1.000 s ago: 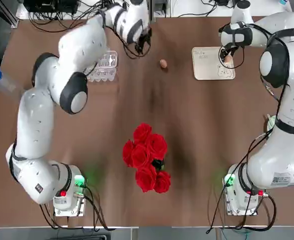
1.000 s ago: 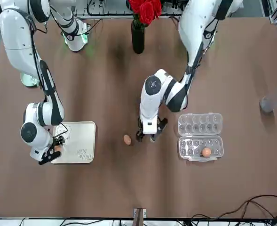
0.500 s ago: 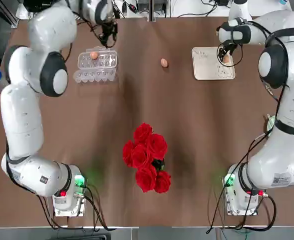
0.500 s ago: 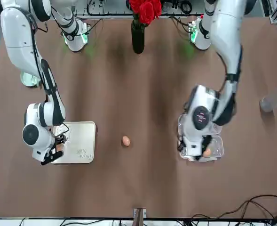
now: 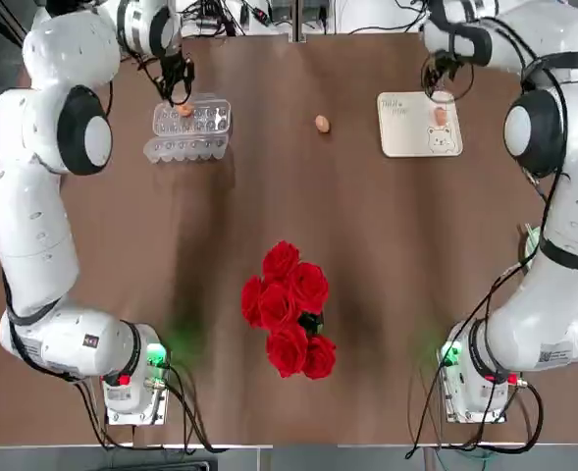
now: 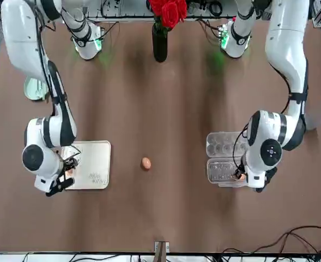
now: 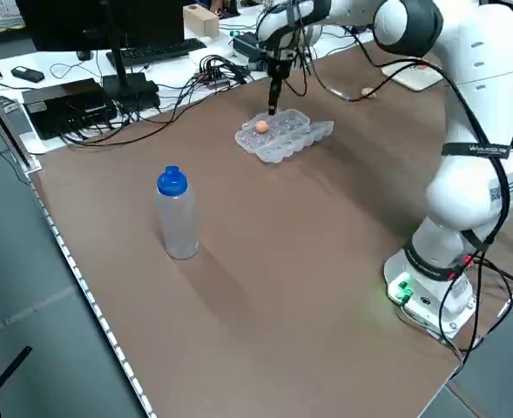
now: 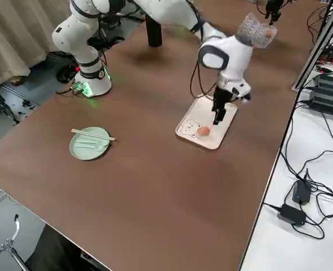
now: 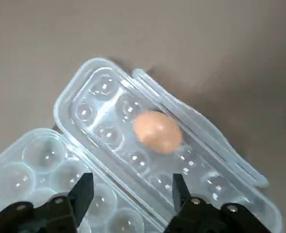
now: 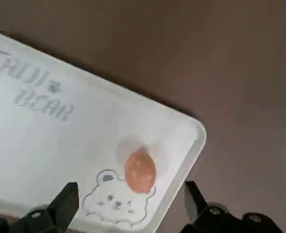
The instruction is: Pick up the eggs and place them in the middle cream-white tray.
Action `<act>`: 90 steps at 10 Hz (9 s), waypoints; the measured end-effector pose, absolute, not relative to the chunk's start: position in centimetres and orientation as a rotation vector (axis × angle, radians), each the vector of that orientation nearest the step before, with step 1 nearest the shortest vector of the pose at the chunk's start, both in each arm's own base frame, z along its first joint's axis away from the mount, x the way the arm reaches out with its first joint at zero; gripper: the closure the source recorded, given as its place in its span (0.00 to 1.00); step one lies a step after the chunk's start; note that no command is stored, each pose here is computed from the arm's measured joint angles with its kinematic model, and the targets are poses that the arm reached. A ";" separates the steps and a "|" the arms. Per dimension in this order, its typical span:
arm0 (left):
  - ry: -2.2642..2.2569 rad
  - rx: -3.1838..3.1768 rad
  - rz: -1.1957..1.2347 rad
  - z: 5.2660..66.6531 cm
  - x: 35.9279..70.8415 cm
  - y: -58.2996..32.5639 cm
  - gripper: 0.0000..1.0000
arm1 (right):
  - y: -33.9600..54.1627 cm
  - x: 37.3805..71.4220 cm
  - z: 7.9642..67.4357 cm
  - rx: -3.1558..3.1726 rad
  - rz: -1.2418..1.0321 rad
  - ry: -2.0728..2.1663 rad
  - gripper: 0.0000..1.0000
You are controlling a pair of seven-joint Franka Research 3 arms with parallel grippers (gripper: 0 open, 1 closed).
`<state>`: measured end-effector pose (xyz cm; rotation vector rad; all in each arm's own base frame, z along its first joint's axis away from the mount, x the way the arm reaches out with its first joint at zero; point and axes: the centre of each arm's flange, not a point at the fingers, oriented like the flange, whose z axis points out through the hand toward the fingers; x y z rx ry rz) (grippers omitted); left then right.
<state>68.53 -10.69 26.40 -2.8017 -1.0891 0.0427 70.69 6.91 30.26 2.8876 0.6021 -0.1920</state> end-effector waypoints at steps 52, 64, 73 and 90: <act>-1.355 -3.122 -0.189 29.0 61.4 -45.5 0.52 | 12.6 72.1 27.1 2.985 -0.264 0.252 0.52; -1.283 -3.198 -0.177 19.6 56.6 -53.0 0.52 | 9.6 70.5 20.6 2.916 -0.230 0.378 0.52; -1.261 -3.211 -0.238 24.2 57.9 -52.8 0.00 | 9.7 70.4 19.8 2.895 -0.223 0.403 0.10; -0.316 -3.129 0.153 60.6 60.1 -10.2 0.00 | 44.7 61.9 25.4 3.090 0.099 -0.547 0.00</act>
